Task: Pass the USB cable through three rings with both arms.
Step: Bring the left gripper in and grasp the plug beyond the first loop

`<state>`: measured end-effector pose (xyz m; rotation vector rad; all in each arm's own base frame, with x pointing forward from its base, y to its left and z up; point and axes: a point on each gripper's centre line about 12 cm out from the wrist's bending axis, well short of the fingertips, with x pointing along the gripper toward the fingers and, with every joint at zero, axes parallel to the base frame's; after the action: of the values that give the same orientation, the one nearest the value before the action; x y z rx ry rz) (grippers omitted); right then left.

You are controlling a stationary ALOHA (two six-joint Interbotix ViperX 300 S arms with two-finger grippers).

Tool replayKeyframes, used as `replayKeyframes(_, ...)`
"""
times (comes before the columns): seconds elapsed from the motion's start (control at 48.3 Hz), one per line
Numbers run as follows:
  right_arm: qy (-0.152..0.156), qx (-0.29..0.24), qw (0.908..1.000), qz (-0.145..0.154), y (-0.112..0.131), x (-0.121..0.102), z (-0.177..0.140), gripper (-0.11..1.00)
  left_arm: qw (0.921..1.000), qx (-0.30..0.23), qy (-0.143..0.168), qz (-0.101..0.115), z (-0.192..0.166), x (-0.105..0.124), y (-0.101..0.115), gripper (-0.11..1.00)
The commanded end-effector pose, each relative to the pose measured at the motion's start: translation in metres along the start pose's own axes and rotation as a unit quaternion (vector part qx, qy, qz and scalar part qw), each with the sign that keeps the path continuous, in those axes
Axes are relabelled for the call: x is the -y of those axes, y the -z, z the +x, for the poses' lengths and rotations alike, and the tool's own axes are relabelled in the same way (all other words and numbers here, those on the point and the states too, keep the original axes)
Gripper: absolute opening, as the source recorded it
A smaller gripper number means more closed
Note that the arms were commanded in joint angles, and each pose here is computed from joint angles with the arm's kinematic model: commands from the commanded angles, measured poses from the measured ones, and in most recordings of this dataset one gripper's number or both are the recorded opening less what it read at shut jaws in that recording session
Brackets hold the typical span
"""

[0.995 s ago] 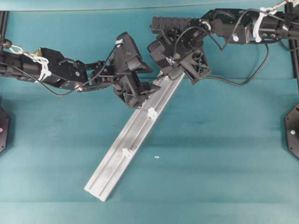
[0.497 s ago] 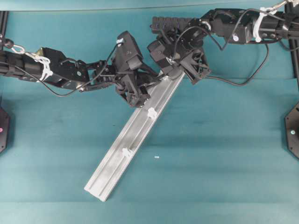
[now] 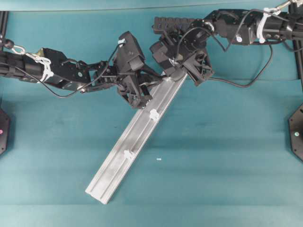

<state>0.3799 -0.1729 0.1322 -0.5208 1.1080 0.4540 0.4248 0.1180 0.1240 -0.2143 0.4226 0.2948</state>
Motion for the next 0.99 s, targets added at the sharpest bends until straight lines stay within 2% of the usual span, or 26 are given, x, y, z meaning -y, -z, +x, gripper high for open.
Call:
replayKeyframes(0.0, -0.002, 0.002, 1.0, 0.002, -0.003, -0.003, 0.0, 0.07, 0.9999, 0.016, 0.004, 0.0, -0.001, 0.003, -0.011, 0.12)
replayKeyframes(0.145, 0.007, 0.003, 0.9998, 0.02, -0.003, -0.002, 0.0, 0.07, 0.9999, 0.013, 0.004, 0.0, -0.001, 0.003, -0.009, 0.12)
replayKeyframes(0.228, 0.008, 0.005, 0.9992, 0.04, -0.004, -0.001, -0.001, 0.08, 0.9999, 0.012, 0.004, 0.0, -0.001, 0.003, -0.009, 0.12)
replayKeyframes(0.29, 0.003, 0.007, 0.9982, 0.06, -0.006, -0.002, -0.001, 0.13, 0.9999, 0.012, 0.004, -0.001, -0.001, 0.003, -0.009, 0.12)
replayKeyframes(0.352, -0.002, 0.008, 0.9964, 0.084, -0.007, -0.004, -0.002, 0.26, 0.9999, 0.012, 0.004, -0.001, -0.002, 0.003, -0.009, 0.12)
replayKeyframes(0.456, 0.002, 0.008, 0.9928, 0.12, -0.007, -0.004, -0.005, 0.54, 0.9999, 0.011, 0.004, -0.001, -0.003, 0.003, -0.008, 0.12)
replayKeyframes(0.559, 0.012, 0.006, 0.9903, 0.138, -0.003, -0.003, -0.009, 0.8, 0.9999, 0.009, 0.005, -0.006, -0.005, 0.004, -0.006, 0.1)
replayKeyframes(0.622, 0.02, 0.009, 0.9896, 0.142, -0.003, -0.003, -0.014, 0.89, 0.9999, 0.008, 0.007, -0.007, -0.007, 0.006, -0.006, 0.1)
replayKeyframes(0.787, 0.031, 0.013, 0.9892, 0.143, -0.002, -0.006, -0.025, 0.85, 0.9997, 0.006, 0.011, -0.021, -0.011, 0.011, -0.01, 0.1)
replayKeyframes(0.974, 0.037, 0.018, 0.9874, 0.153, -0.001, -0.012, -0.035, 0.85, 0.9996, 0.002, 0.017, -0.025, -0.02, 0.017, -0.012, 0.1)
